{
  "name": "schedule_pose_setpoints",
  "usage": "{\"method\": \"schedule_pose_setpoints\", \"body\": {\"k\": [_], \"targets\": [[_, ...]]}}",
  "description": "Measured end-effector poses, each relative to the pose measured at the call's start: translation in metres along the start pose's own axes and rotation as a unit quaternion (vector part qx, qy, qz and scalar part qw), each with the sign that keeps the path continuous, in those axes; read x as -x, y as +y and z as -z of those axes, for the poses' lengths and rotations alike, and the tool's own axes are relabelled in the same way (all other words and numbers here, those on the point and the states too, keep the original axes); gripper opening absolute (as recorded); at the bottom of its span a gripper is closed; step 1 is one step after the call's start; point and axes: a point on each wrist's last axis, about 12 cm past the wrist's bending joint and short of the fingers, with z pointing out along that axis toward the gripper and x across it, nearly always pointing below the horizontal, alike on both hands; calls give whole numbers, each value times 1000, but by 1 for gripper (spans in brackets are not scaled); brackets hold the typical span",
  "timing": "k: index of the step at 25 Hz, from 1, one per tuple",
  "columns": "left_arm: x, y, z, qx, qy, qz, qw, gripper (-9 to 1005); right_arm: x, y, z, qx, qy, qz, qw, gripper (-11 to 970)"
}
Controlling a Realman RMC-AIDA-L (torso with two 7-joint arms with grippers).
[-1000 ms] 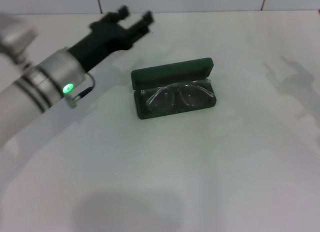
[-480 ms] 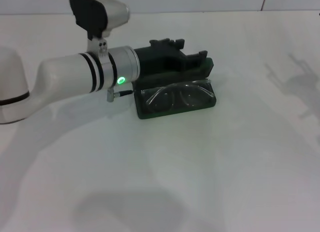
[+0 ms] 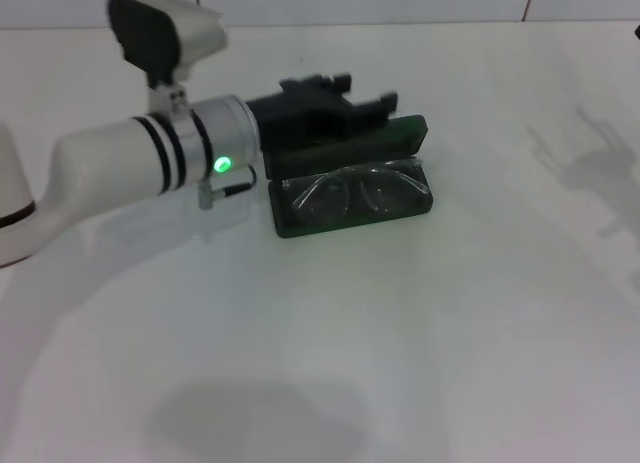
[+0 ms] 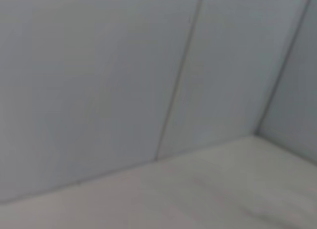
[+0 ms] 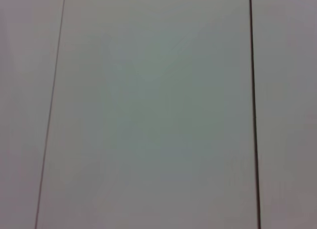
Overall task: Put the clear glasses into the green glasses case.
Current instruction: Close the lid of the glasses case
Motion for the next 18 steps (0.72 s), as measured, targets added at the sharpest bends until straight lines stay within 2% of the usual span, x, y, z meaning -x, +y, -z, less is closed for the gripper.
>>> {"method": "schedule_pose_setpoints", "body": {"k": [3,8,18], "targets": [[5,6,6,23,-21,4,1000,757,-1,1,-1,2,2,3,1000,723],[1,15,3,62,11,-3,998,757,-3,6,-2,19,11,5,1000,723],[-8,5,0,27,64,-29,997,757,-5,8,-3,22,16,4,1000,723]]}}
